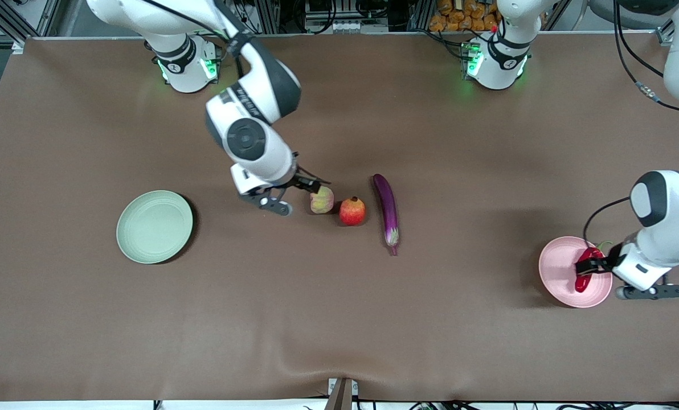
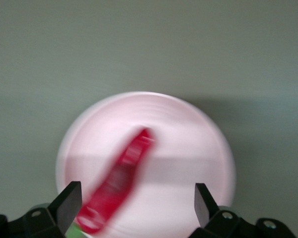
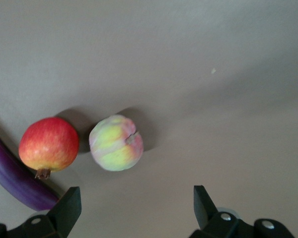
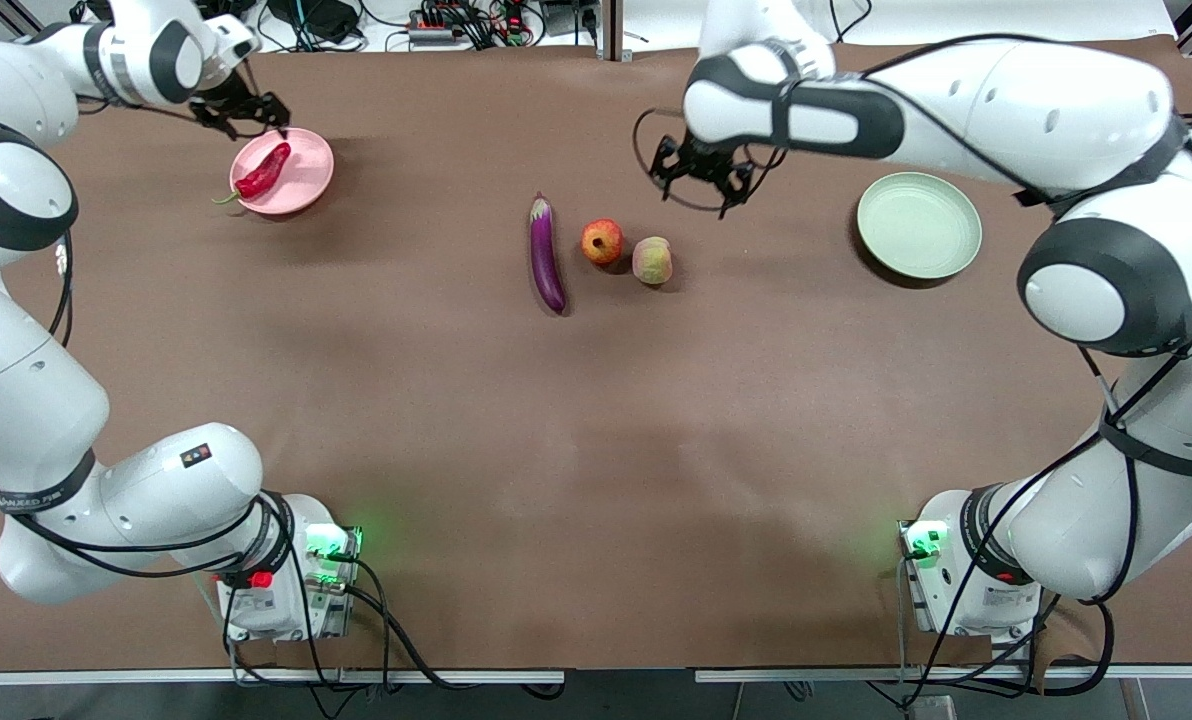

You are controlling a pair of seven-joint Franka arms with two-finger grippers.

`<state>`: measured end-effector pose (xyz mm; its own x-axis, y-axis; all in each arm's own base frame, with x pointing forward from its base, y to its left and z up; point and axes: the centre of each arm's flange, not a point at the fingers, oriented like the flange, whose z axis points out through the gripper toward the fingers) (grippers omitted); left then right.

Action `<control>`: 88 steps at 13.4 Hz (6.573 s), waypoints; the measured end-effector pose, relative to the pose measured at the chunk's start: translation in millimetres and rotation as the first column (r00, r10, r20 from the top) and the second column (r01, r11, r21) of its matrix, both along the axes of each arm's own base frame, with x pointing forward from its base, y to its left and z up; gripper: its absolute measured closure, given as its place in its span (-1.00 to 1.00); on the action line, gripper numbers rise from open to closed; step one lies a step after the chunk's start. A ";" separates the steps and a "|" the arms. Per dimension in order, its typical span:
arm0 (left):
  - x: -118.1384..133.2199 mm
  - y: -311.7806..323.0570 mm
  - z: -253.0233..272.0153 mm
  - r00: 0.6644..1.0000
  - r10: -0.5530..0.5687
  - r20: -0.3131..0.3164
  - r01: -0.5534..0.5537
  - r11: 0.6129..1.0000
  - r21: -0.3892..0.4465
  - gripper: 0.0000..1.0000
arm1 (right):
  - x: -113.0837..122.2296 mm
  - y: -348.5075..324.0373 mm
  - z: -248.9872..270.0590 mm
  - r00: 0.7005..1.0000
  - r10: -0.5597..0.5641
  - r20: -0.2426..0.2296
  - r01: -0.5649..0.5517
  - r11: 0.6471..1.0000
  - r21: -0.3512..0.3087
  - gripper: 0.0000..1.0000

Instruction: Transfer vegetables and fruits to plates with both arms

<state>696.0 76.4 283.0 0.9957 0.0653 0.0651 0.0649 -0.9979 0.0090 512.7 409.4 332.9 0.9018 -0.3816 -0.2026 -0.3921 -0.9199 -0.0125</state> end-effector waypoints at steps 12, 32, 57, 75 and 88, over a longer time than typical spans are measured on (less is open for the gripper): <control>-115.1 -388.0 -20.6 0.879 0.457 -0.135 -0.462 0.887 -0.005 -1.00 | -34.5 61.6 -92.8 0.989 0.108 0.106 -0.101 0.992 -0.071 -1.00; -113.5 -357.7 -38.3 0.977 0.201 0.064 -0.194 0.976 -0.098 0.28 | 84.5 -116.3 2.0 0.973 0.204 0.103 -0.186 0.969 -0.164 -0.36; 4.0 8.8 -29.5 0.967 -0.250 0.040 0.245 0.963 0.109 -0.69 | 98.5 -402.8 -26.6 0.909 0.402 -0.114 -0.375 0.905 0.200 -1.00; -93.4 -128.9 331.3 0.995 -0.098 -0.029 0.100 0.990 0.100 -1.00 | 49.8 10.0 -69.9 0.937 -0.312 -0.156 0.342 0.912 0.227 -1.00; -166.7 -125.6 354.8 0.999 0.017 -0.040 -0.016 1.000 0.009 -1.00 | 25.7 70.7 -126.0 0.937 -0.337 -0.093 0.350 0.903 0.250 -0.82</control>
